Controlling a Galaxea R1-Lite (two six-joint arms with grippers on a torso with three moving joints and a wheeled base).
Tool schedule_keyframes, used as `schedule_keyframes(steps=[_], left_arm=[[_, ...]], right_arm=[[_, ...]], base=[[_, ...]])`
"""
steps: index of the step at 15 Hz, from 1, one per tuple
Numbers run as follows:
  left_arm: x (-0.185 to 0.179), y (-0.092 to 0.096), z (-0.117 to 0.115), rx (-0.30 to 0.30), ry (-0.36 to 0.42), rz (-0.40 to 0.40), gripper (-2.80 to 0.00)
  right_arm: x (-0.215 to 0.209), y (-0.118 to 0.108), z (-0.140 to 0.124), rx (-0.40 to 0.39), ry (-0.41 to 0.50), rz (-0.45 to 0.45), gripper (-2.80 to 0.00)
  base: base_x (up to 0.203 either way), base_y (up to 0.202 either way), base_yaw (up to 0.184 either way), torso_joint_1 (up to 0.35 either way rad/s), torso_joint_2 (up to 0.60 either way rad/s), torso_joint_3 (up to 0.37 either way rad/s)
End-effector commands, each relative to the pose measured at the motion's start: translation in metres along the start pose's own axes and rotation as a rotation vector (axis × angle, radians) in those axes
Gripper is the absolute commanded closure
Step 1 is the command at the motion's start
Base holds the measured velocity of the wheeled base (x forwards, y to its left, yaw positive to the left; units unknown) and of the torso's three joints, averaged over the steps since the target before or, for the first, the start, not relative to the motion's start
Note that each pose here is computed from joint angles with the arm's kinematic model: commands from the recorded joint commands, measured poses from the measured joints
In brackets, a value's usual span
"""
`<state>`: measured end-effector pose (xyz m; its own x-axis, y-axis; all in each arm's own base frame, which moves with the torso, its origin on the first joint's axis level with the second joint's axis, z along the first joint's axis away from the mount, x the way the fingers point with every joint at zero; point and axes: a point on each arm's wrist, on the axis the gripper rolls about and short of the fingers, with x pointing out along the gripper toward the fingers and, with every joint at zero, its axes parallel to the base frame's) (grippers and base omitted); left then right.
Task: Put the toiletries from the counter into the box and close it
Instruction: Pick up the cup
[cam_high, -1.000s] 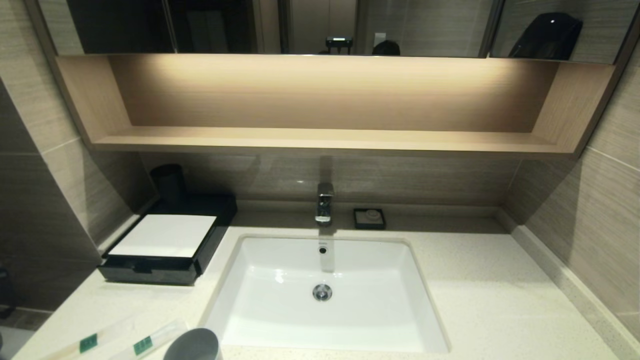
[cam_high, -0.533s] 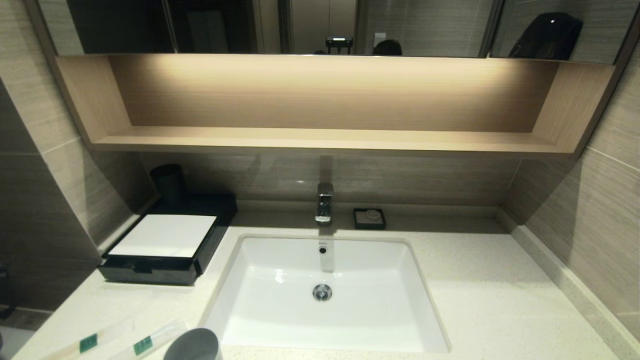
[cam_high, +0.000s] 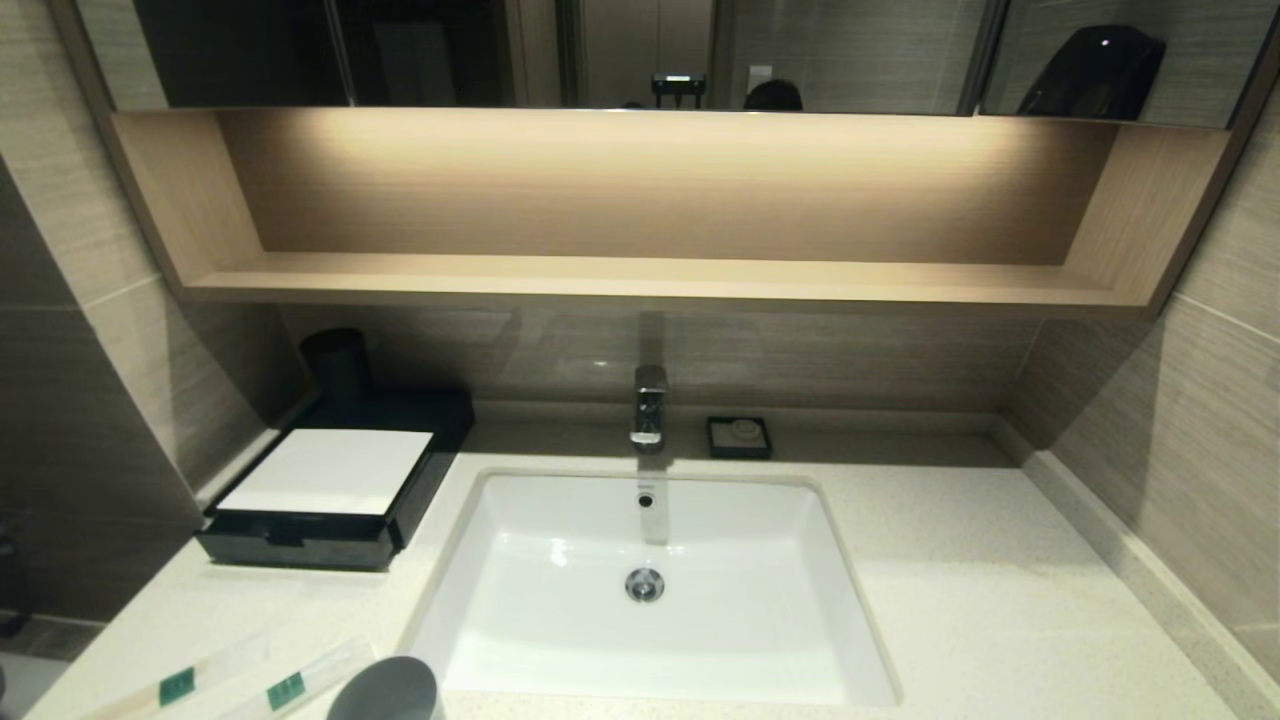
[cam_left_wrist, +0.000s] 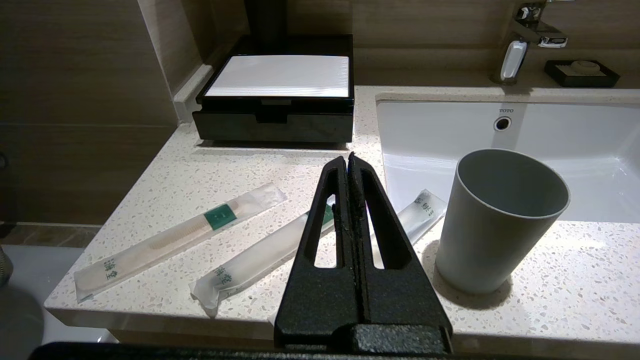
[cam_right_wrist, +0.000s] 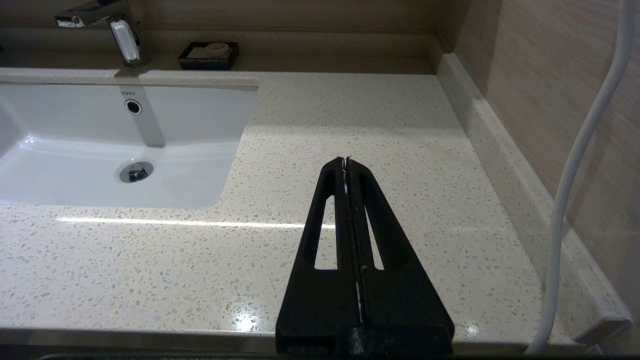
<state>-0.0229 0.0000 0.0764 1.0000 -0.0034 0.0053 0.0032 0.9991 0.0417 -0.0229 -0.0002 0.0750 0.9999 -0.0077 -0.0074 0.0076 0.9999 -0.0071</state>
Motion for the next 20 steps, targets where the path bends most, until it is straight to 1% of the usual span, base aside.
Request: schedule_keyframes(steps=[1, 7, 9, 12, 17, 20], left_arm=[[0.000, 0.000, 0.000, -0.002, -0.002, 0.000, 0.00], [0.000, 0.000, 0.000, -0.002, -0.002, 0.002, 0.00], [-0.002, 0.000, 0.005, -0.001, -0.022, 0.003, 0.00], [-0.009, 0.001, 0.025, -0.001, -0.079, 0.006, 0.00], [-0.037, 0.003, 0.066, -0.003, -0.102, 0.003, 0.00], [-0.056, 0.004, 0.096, -0.003, -0.160, 0.009, 0.00]], right_arm=[[0.000, 0.000, 0.000, -0.001, 0.000, 0.000, 0.00], [0.000, 0.000, 0.000, -0.001, 0.000, 0.000, 0.00], [0.000, 0.000, 0.000, -0.001, 0.000, 0.000, 0.00], [0.000, 0.000, 0.000, -0.001, 0.000, 0.000, 0.00], [0.000, 0.000, 0.000, -0.001, 0.000, 0.000, 0.00], [0.000, 0.000, 0.000, -0.001, 0.000, 0.000, 0.00]], base=[[0.000, 0.000, 0.000, 0.000, 0.00, 0.000], [0.000, 0.000, 0.000, 0.000, 0.00, 0.000], [0.000, 0.000, 0.000, 0.000, 0.00, 0.000], [0.000, 0.000, 0.000, 0.000, 0.00, 0.000], [0.000, 0.000, 0.000, 0.000, 0.00, 0.000], [0.000, 0.000, 0.000, 0.000, 0.00, 0.000]])
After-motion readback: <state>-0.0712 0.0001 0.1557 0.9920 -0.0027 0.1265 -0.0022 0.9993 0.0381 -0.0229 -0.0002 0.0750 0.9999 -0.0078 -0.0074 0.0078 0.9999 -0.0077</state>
